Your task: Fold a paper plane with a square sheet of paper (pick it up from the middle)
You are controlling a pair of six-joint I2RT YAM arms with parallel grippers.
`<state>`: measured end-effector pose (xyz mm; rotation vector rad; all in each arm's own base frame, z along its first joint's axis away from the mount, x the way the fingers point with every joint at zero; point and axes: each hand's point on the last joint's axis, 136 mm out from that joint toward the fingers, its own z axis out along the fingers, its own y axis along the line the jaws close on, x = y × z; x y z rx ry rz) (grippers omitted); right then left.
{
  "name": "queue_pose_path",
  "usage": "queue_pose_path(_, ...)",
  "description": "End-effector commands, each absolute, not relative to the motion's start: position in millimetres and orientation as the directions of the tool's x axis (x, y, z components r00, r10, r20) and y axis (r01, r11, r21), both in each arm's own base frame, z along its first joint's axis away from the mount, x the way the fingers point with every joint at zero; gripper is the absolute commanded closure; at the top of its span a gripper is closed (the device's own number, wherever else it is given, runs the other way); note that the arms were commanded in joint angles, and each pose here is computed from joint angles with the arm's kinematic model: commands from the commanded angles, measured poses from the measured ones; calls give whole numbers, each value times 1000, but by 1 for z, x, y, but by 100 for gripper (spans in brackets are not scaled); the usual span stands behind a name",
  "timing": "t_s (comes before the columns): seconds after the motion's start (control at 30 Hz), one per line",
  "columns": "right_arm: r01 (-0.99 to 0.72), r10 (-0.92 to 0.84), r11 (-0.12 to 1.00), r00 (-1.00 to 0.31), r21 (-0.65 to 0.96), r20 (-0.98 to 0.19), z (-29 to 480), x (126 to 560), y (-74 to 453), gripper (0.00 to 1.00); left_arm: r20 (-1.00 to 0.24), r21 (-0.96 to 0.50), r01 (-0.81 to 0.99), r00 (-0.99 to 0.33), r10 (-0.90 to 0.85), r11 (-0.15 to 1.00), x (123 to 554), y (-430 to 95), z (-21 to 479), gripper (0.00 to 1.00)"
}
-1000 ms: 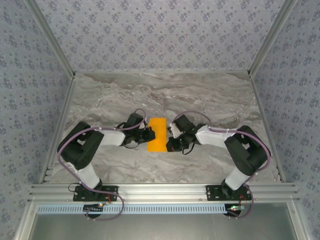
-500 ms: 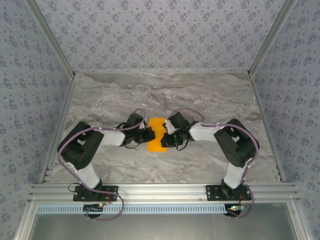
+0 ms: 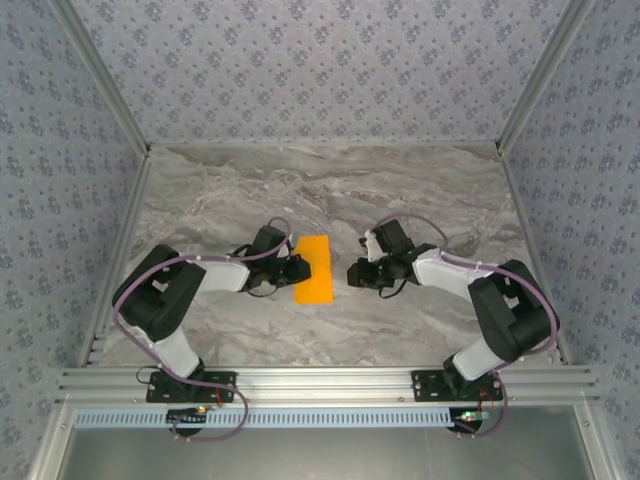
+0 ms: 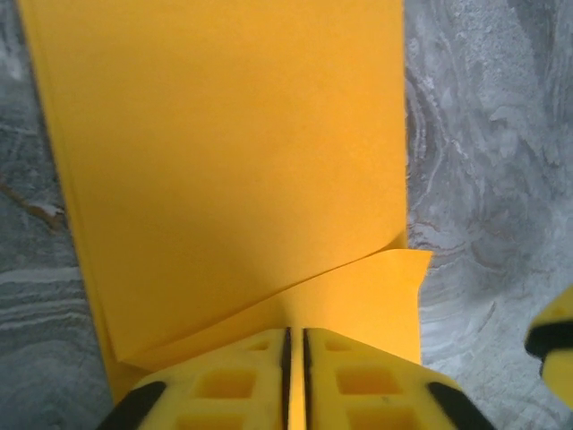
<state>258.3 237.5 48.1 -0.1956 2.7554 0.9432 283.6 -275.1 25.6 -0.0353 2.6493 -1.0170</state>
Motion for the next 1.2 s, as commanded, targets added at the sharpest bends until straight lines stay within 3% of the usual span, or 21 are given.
queue_pose_path(0.0, -192, 2, 764, -954, 616, -300, 61, 287, 252, 69, -292, -673, 97, -946, -142, 733, 288, -278, 56, 70)
queue_pose_path(0.07, -209, -7, 742, -952, 637, -305, 64, 295, 262, 68, -310, -684, 93, -935, -173, 724, 291, -276, 72, 57)
queue_pose_path(0.17, -243, -36, 708, -950, 663, -310, 65, 300, 275, 67, -322, -672, 57, -921, -222, 738, 289, -264, 81, 47)
queue_pose_path(0.4, -323, -150, 672, -940, 666, -305, 55, 300, 295, 61, -298, -677, -24, -905, -304, 735, 276, -245, 82, 39)
queue_pose_path(0.67, -364, -210, 649, -930, 668, -303, 44, 299, 304, 63, -225, -723, -53, -925, -307, 688, 268, -255, 71, 38)
queue_pose_path(0.97, -337, -183, 657, -939, 675, -290, 37, 305, 300, 93, -178, -751, -64, -939, -295, 657, 267, -264, 63, 43)
queue_pose_path(1.17, -300, -133, 652, -950, 697, -284, 38, 310, 294, 96, -164, -756, -71, -942, -292, 651, 268, -267, 59, 45)
